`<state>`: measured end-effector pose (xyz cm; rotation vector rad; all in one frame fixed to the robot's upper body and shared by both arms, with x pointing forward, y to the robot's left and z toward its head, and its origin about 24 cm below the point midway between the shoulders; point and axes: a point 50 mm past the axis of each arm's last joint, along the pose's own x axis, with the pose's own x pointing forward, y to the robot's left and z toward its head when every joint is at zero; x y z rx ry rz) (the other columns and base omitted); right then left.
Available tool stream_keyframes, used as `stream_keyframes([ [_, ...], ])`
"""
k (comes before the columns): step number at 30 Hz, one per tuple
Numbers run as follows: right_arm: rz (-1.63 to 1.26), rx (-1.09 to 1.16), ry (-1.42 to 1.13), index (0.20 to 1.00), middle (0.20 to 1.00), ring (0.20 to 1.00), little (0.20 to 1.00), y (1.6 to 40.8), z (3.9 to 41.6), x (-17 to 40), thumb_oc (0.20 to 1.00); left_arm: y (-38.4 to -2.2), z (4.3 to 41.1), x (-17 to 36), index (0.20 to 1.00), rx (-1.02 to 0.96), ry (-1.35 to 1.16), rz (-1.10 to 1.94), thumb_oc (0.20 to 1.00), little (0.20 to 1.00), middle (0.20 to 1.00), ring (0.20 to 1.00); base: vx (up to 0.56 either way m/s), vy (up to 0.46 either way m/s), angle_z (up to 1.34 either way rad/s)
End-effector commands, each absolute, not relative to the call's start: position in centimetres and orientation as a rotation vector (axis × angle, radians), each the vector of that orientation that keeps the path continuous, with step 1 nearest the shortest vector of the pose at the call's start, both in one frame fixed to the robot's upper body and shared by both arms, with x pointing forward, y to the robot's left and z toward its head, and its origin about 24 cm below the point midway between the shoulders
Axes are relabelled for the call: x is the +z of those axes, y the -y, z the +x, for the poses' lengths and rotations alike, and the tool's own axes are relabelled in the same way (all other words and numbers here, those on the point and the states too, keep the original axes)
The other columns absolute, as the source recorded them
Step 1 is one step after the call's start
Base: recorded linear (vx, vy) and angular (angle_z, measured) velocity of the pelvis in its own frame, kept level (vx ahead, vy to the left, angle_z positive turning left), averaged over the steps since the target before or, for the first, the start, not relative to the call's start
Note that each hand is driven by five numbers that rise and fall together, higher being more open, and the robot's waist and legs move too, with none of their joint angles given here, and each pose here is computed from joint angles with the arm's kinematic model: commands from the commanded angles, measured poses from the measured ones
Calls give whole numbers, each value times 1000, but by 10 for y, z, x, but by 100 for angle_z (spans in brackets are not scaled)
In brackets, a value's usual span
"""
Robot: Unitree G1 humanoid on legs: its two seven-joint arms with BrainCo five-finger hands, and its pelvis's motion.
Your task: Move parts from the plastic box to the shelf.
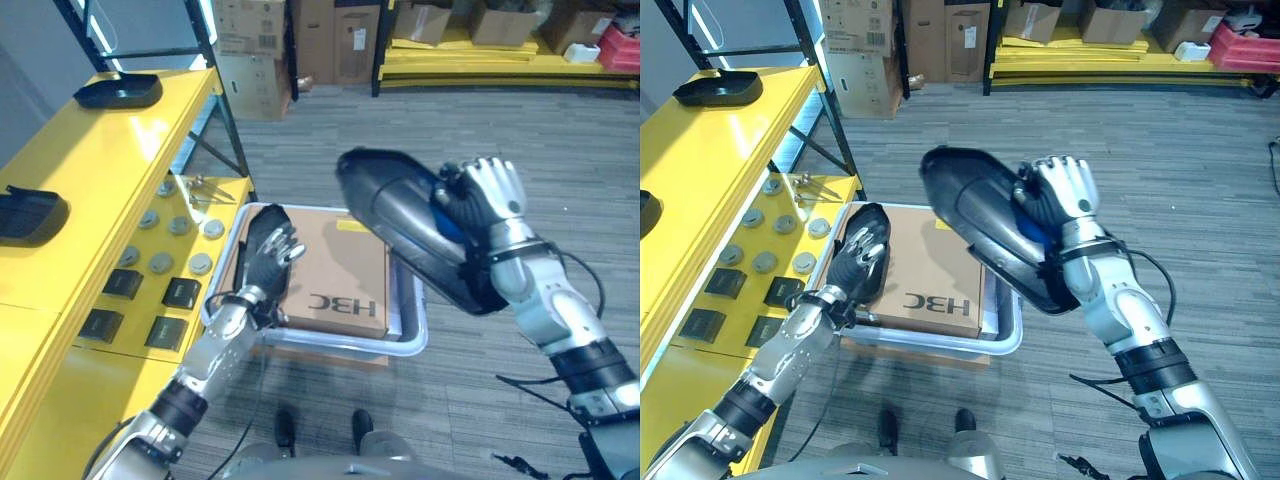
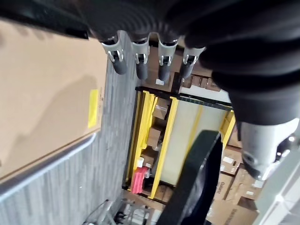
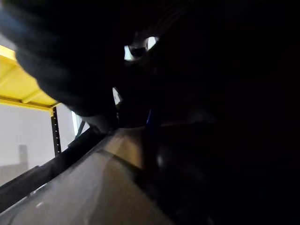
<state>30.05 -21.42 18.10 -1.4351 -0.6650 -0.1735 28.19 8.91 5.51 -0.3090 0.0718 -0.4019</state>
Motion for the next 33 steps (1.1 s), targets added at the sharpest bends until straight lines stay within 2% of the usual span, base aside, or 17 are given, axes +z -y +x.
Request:
stream_keyframes([
  [1, -1484, -196, 829, 200, 200, 200, 200, 202, 305, 218, 200, -79, 296, 64, 1000, -440, -50, -332, 1000, 1000, 1000, 1000, 0, 0, 0],
  [21, -1325, 106, 1058, 200, 200, 200, 200, 112, 300, 222, 200, -40, 306, 83, 1000, -544, -63, -380, 1000, 1000, 1000, 1000, -1, -1, 0],
  [23, -1249, 193, 1073, 200, 200, 200, 200, 97, 293, 219, 200, -37, 307, 86, 1000, -541, -60, -402, 1000, 1000, 1000, 1000, 0, 0, 0],
  [24, -1249, 194, 1074, 200, 200, 200, 200, 97, 293, 220, 200, -37, 307, 87, 931, -541, -59, -402, 931, 931, 931, 931, 0, 0, 0],
  [25, -1223, 218, 1071, 200, 200, 200, 200, 94, 291, 217, 200, -36, 307, 87, 413, -541, -62, -413, 413, 413, 413, 413, 0, 0, 0],
  [26, -1195, 244, 1072, 200, 200, 200, 200, 90, 288, 216, 200, -36, 307, 87, 200, -540, -59, -414, 200, 200, 200, 200, 0, 0, 0],
  [33, -1044, 335, 1054, 200, 200, 200, 200, 84, 272, 205, 200, -49, 313, 100, 200, -474, 44, -362, 200, 200, 200, 200, -11, -1, 0],
])
